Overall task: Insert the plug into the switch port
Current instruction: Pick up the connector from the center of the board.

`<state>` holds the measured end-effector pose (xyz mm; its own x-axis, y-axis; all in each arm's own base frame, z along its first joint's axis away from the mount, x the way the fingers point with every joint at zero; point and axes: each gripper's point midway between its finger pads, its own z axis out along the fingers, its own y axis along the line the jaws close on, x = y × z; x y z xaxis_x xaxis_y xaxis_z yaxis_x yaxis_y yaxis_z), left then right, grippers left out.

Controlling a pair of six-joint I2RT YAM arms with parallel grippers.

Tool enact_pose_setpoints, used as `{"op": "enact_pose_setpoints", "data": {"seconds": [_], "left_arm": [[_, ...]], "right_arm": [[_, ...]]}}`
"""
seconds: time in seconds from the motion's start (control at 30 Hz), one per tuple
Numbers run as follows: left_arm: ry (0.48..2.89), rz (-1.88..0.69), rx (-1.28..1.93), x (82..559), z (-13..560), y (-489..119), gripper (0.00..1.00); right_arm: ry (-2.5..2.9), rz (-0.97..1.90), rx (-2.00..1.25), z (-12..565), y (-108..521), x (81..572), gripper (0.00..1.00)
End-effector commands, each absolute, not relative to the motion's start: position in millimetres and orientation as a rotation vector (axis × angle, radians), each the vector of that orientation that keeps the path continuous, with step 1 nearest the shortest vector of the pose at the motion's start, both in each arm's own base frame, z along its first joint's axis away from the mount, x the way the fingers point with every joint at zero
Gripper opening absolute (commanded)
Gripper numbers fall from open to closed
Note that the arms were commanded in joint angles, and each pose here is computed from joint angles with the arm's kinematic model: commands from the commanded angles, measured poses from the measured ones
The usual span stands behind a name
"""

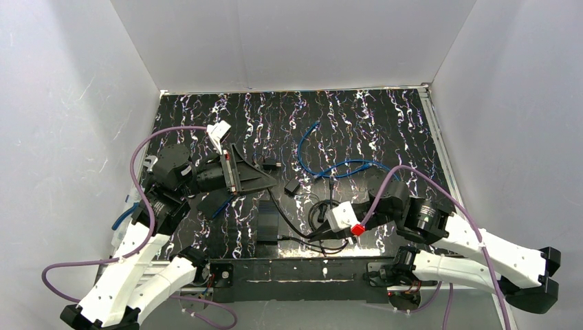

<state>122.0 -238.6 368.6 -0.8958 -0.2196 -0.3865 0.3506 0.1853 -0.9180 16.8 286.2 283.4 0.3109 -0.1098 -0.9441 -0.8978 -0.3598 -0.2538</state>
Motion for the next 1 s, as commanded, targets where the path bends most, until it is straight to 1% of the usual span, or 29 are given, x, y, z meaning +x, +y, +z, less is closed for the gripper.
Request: {"op": "enact_pose_setpoints", "data": {"seconds": [0.0, 0.17, 0.37, 0.7, 0.83, 0.97], "left_arm": [[2.010, -1.762, 0.143, 122, 371, -239, 0.68], [2.009, -1.755, 0.143, 122, 371, -238, 0.66], [1.996, -1.760, 0.143, 122, 375, -239, 0.59], [1.976, -1.783, 0.144, 118, 381, -238, 0.52], [1.975, -1.792, 0.150, 117, 382, -238, 0.44], [1.976, -1.798, 0.156, 115, 382, -237, 0.34]], "right_arm": [[0.840, 1.145, -1.705, 292, 282, 10, 0.01], [0.810, 1.181, -1.702, 295, 274, -1, 0.01], [0.801, 1.228, -1.722, 294, 266, -11, 0.01], [0.810, 1.258, -1.736, 287, 263, -16, 0.01], [0.817, 1.251, -1.730, 286, 263, -15, 0.01], [0.833, 1.247, -1.725, 284, 264, -13, 0.01]]}}
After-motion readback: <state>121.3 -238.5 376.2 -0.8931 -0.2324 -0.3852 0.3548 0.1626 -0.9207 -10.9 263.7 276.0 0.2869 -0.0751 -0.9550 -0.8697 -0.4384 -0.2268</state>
